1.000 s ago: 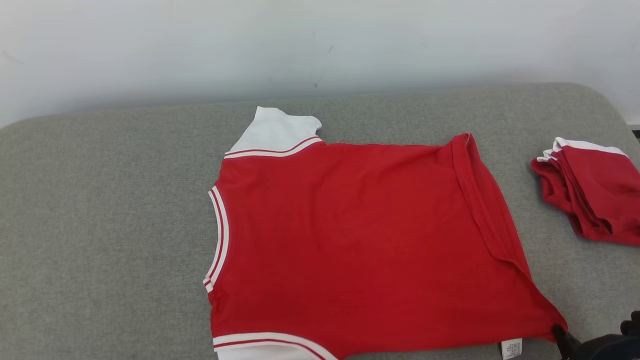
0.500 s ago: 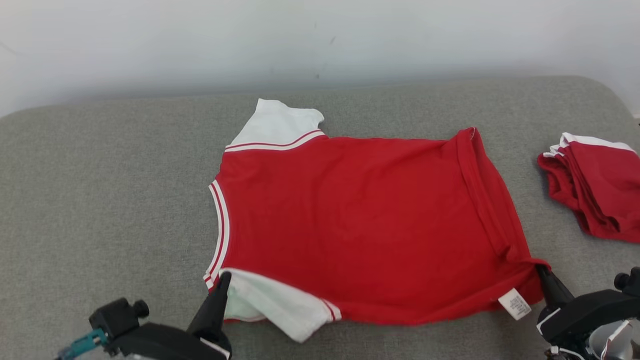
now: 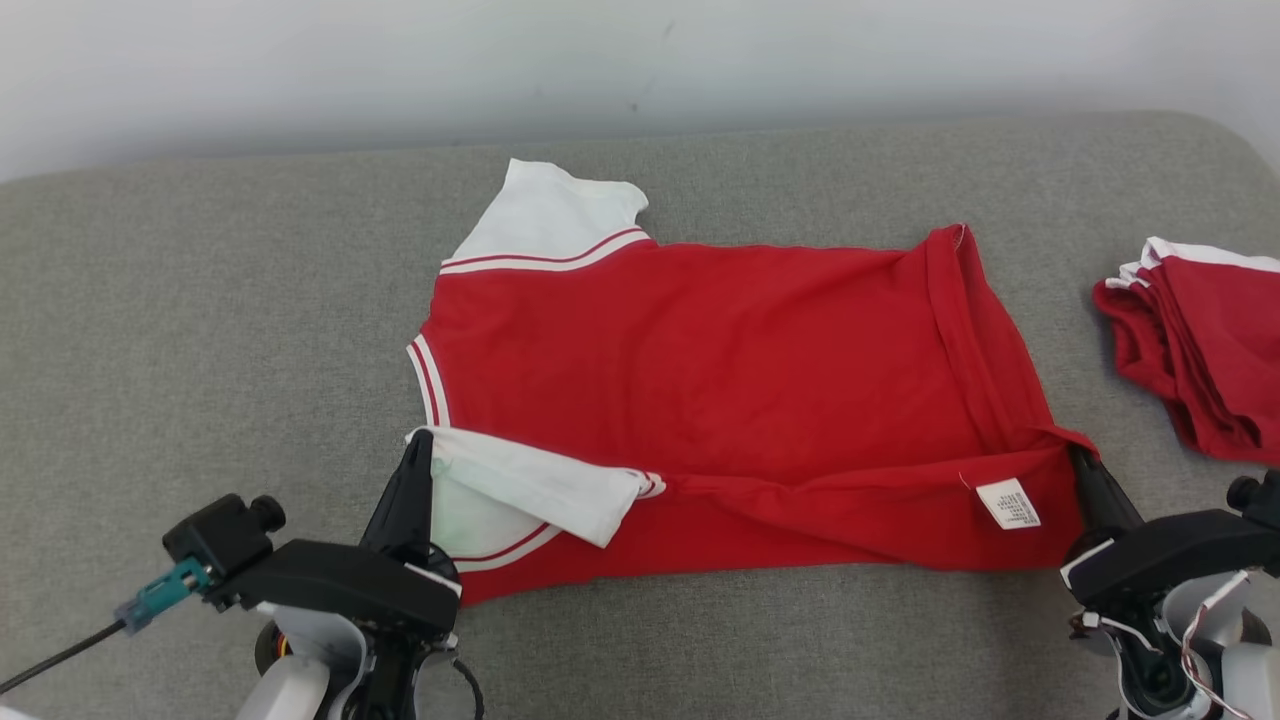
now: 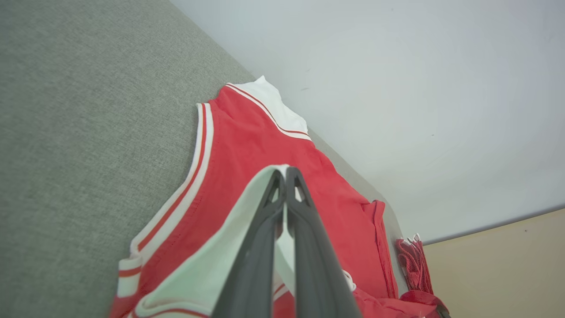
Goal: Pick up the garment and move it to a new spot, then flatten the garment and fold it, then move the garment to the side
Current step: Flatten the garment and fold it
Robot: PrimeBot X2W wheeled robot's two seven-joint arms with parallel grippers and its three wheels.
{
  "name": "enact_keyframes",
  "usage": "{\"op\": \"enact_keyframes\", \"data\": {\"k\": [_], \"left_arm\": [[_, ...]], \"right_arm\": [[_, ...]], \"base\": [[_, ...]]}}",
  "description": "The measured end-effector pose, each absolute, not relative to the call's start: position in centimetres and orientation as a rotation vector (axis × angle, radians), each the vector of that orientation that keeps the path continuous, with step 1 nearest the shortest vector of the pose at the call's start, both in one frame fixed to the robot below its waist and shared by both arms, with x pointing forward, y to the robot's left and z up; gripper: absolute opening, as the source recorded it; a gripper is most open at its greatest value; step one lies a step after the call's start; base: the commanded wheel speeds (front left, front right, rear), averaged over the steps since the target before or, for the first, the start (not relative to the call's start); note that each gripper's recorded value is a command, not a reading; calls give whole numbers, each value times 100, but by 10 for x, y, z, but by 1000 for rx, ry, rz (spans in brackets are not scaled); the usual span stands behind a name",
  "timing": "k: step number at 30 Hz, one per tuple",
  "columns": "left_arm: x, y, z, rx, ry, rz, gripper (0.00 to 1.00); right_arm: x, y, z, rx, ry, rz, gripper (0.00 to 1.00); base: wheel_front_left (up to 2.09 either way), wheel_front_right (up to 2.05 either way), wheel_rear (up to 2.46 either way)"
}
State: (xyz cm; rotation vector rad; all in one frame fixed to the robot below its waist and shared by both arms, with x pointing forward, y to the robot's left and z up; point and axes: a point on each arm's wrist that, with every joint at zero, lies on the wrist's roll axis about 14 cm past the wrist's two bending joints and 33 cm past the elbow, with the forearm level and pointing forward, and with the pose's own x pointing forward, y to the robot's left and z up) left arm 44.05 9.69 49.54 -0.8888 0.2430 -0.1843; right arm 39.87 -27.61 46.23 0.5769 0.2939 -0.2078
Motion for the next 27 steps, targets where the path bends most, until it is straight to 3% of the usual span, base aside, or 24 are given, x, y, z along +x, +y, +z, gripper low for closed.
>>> {"op": "enact_keyframes", "data": {"k": [18,27], "left_arm": [[478,97,484,-796,216,-132,0],[490,84,480,-659,241,-185,0]], "right_arm": [[435,-277,453,515,275,-232,0],[438,-274,436,480,329,-241,0]], "base": [[0,0,0],[0,0,0]]}}
